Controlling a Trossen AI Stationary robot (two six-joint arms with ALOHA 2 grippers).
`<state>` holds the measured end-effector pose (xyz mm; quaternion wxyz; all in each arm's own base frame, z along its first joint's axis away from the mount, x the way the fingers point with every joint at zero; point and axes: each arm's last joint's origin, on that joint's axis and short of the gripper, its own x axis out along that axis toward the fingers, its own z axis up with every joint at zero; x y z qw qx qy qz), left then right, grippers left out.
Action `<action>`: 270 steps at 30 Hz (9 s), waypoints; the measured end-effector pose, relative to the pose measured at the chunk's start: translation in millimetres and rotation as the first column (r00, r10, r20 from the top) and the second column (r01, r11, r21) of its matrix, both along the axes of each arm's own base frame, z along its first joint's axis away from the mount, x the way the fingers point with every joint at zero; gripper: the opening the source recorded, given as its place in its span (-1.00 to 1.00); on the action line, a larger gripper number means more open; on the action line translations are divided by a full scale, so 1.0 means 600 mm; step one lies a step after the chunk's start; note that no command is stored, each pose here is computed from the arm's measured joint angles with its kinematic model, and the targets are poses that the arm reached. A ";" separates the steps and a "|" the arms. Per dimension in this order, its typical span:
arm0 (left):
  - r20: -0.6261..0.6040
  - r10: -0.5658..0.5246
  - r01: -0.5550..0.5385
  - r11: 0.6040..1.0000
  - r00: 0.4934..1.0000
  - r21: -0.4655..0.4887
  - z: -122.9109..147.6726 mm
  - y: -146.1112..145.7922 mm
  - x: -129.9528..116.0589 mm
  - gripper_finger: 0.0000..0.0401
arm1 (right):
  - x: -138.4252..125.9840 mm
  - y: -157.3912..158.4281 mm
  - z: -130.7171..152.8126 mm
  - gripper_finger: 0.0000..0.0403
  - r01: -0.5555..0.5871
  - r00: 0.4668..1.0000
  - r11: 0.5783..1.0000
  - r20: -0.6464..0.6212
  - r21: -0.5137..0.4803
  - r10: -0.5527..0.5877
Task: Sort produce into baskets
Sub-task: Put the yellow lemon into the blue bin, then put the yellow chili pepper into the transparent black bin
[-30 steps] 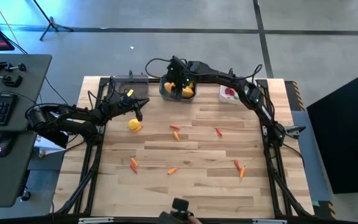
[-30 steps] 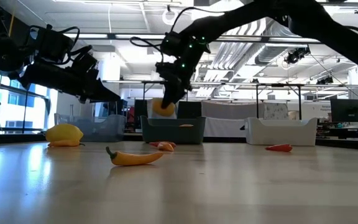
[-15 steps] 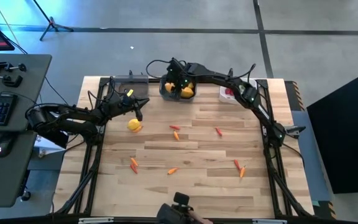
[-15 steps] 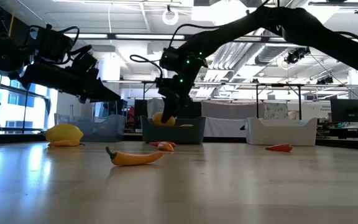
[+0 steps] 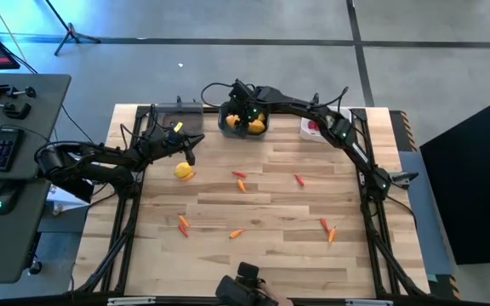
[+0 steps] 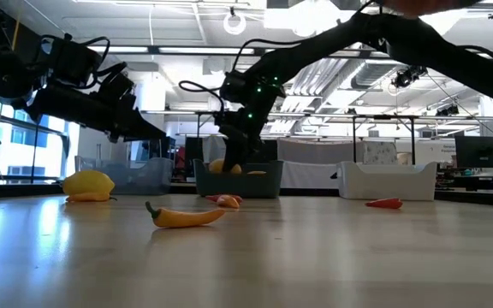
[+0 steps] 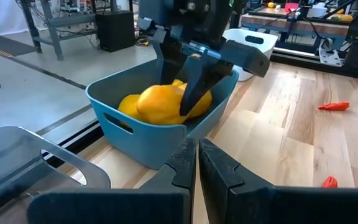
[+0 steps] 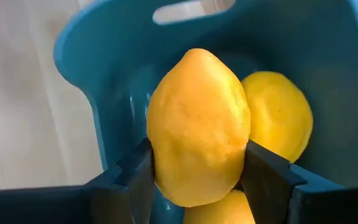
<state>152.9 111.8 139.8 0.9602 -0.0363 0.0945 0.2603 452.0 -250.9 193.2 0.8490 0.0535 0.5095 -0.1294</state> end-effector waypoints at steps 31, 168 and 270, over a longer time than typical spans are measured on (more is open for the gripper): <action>-0.121 -0.017 0.004 0.994 0.993 -0.105 0.012 0.009 0.014 -0.89 | 0.013 0.040 0.099 -0.90 -0.054 0.987 0.992 0.144 -0.111 0.070; -0.721 -0.296 0.310 0.943 0.626 -0.118 0.113 0.221 0.316 -0.29 | -0.242 0.249 0.031 -1.00 0.181 0.891 0.971 0.444 -0.157 -0.095; -0.871 -0.343 -0.309 0.836 0.351 -0.454 -0.004 -0.100 0.077 -0.84 | -0.252 0.372 -0.085 -1.00 0.007 0.792 0.993 0.607 -0.118 0.067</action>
